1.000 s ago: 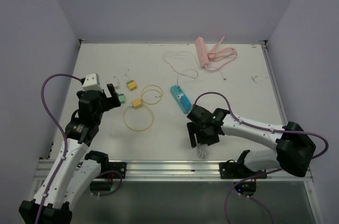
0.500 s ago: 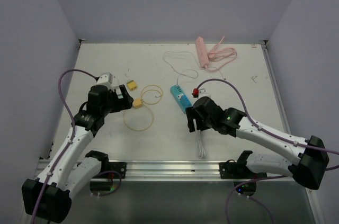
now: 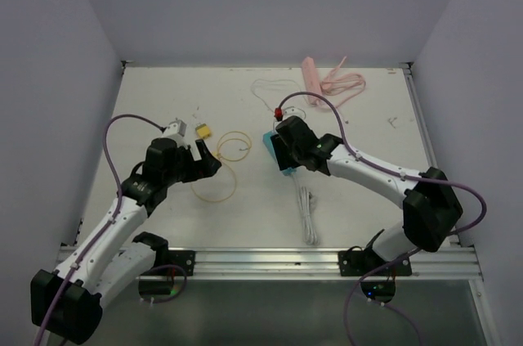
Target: Pull the plug off the socket
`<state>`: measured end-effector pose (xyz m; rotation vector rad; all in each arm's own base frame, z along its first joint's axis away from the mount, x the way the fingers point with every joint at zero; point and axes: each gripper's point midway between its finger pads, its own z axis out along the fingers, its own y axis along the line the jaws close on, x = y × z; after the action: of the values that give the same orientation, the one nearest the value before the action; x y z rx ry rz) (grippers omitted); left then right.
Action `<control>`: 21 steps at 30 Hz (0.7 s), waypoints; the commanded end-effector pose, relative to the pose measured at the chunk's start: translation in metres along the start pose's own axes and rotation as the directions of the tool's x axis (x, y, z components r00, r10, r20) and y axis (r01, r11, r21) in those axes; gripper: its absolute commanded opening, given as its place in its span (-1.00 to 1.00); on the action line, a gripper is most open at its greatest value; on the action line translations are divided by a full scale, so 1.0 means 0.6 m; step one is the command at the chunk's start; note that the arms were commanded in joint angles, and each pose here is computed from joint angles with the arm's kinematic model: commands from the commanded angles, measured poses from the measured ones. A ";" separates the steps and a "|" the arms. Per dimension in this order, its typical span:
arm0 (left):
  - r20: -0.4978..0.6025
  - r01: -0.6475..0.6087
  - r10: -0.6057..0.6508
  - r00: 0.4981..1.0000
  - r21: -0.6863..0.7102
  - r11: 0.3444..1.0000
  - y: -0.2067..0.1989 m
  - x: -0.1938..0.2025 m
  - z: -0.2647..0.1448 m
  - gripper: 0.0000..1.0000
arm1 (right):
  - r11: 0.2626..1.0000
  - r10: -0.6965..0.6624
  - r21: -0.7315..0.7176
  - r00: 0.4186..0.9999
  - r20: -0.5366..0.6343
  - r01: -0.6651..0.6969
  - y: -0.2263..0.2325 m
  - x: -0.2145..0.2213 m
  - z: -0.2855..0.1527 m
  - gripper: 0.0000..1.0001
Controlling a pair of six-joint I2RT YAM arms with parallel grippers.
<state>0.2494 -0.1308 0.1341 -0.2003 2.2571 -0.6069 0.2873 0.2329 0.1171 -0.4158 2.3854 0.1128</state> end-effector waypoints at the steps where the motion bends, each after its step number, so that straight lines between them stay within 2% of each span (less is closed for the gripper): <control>1: 0.005 0.034 -0.034 0.999 0.034 0.999 -0.007 0.011 -0.010 0.95 | 1.000 -0.021 -0.013 0.998 0.052 0.021 0.004 -0.045 0.017 0.24; 5: -0.011 0.040 -0.040 0.999 0.034 0.999 -0.004 0.019 -0.008 0.95 | 0.999 -0.036 -0.019 0.999 0.015 0.037 0.011 -0.042 0.049 0.07; 12: -0.016 0.059 -0.058 0.998 0.094 0.994 -0.024 0.015 0.008 0.95 | 0.998 -0.058 -0.023 0.998 -0.034 0.058 0.019 -0.025 0.080 -0.09; 16: -0.041 0.076 -0.071 0.997 0.141 0.987 -0.042 0.017 0.031 0.93 | 0.998 -0.064 -0.020 0.997 -0.052 0.063 0.017 -0.012 0.086 -0.34; 17: -0.051 0.082 -0.075 0.996 0.145 0.986 -0.046 0.019 0.036 0.93 | 0.998 -0.065 -0.028 0.996 -0.058 0.063 0.019 -0.008 0.086 -0.45; 21: -0.062 0.105 -0.095 0.994 0.186 0.977 -0.072 0.014 0.065 0.93 | 0.996 -0.060 -0.066 0.996 -0.067 0.056 0.025 0.005 0.076 -0.63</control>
<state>0.2523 -0.1620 0.1049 -0.2280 2.3330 -0.7635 0.3088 0.2466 0.0688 -0.5263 2.4765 0.0712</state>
